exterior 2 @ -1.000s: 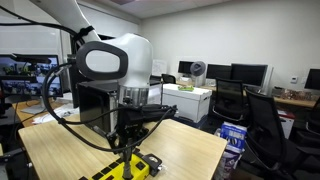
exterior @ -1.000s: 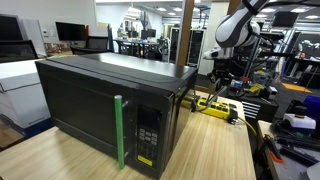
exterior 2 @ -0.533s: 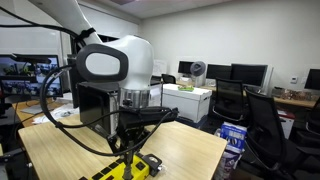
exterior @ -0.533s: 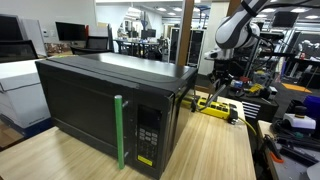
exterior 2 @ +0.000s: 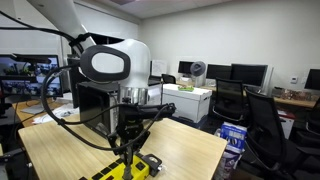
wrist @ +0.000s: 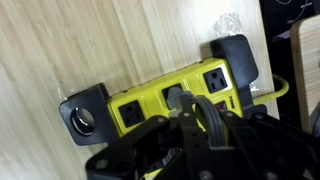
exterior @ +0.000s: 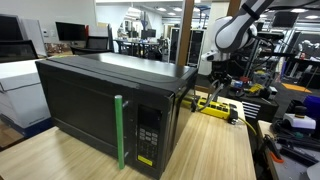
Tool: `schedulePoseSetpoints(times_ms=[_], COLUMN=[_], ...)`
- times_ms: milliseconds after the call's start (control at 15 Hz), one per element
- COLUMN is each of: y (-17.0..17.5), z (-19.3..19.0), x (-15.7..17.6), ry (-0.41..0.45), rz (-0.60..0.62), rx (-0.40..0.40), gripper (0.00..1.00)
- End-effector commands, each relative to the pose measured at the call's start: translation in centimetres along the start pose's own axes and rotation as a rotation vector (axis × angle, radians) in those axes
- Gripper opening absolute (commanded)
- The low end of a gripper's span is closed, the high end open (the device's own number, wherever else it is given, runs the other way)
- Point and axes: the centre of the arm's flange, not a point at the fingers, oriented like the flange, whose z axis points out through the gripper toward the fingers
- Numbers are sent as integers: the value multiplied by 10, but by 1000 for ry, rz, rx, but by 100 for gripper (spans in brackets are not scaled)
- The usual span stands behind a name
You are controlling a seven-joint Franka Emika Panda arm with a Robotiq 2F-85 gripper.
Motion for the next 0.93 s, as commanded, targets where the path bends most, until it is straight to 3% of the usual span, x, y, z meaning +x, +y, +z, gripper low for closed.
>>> schedulePoseSetpoints(times_ms=[0,867], y=[-33,-42], z=[56,62], x=[8,14], ry=[-5,-27], rz=[45,65], rx=[140,155], gripper=[3,3])
